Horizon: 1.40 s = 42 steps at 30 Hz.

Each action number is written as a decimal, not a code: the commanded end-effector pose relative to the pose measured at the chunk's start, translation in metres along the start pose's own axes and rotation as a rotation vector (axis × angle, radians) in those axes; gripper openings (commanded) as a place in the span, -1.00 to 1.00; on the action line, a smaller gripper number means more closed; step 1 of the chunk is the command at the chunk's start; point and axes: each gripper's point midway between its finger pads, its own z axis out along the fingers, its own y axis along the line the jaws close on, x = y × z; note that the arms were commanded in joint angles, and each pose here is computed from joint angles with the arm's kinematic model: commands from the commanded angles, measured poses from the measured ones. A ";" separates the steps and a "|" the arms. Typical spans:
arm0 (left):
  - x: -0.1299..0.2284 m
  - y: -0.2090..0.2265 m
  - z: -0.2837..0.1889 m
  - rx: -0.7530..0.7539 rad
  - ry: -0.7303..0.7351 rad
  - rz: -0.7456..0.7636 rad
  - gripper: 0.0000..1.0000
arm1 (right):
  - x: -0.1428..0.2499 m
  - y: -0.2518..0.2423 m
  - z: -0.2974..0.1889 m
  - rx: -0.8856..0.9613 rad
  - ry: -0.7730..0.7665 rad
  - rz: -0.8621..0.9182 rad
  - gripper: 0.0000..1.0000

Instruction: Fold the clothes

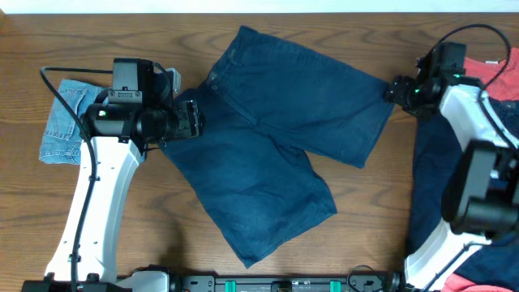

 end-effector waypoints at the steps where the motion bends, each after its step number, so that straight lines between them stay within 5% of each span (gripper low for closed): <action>1: 0.002 -0.001 -0.001 0.004 0.001 0.006 0.39 | -0.004 -0.006 0.020 0.012 -0.017 -0.001 0.47; 9: 0.002 -0.001 -0.001 0.003 0.001 0.006 0.39 | -0.007 -0.006 0.065 -0.042 -0.039 0.022 0.39; 10: 0.002 -0.001 -0.001 0.003 0.001 0.006 0.39 | -0.009 -0.004 0.068 -0.058 -0.048 0.018 0.14; 12: 0.002 -0.001 -0.001 0.003 0.001 0.006 0.40 | -0.016 0.002 0.072 -0.088 -0.077 0.014 -0.81; 13: 0.002 -0.001 -0.001 0.003 0.001 0.006 0.39 | -0.021 0.005 0.072 -0.102 -0.099 0.014 -0.98; 25: -0.001 -0.001 -0.001 0.005 -0.010 0.010 0.39 | -0.144 0.031 0.014 -0.335 -0.568 0.133 -0.98; 26: -0.001 -0.001 -0.001 0.006 -0.010 0.010 0.40 | -0.149 0.031 0.010 -0.343 -0.580 0.132 -0.72; 28: -0.001 -0.001 -0.001 0.005 -0.011 0.010 0.40 | -0.150 0.036 0.005 -0.381 -0.563 0.114 0.63; 30: -0.001 -0.001 -0.001 0.005 -0.010 0.009 0.50 | -0.147 0.045 -0.002 -0.447 -0.537 0.063 0.99; 35: -0.001 0.000 -0.001 0.000 -0.011 0.051 0.57 | -0.134 0.067 -0.051 -0.630 -0.436 0.007 0.99; 42: -0.008 0.035 -0.002 -0.205 -0.039 0.052 0.59 | -0.084 0.091 -0.115 -0.644 -0.262 -0.052 0.98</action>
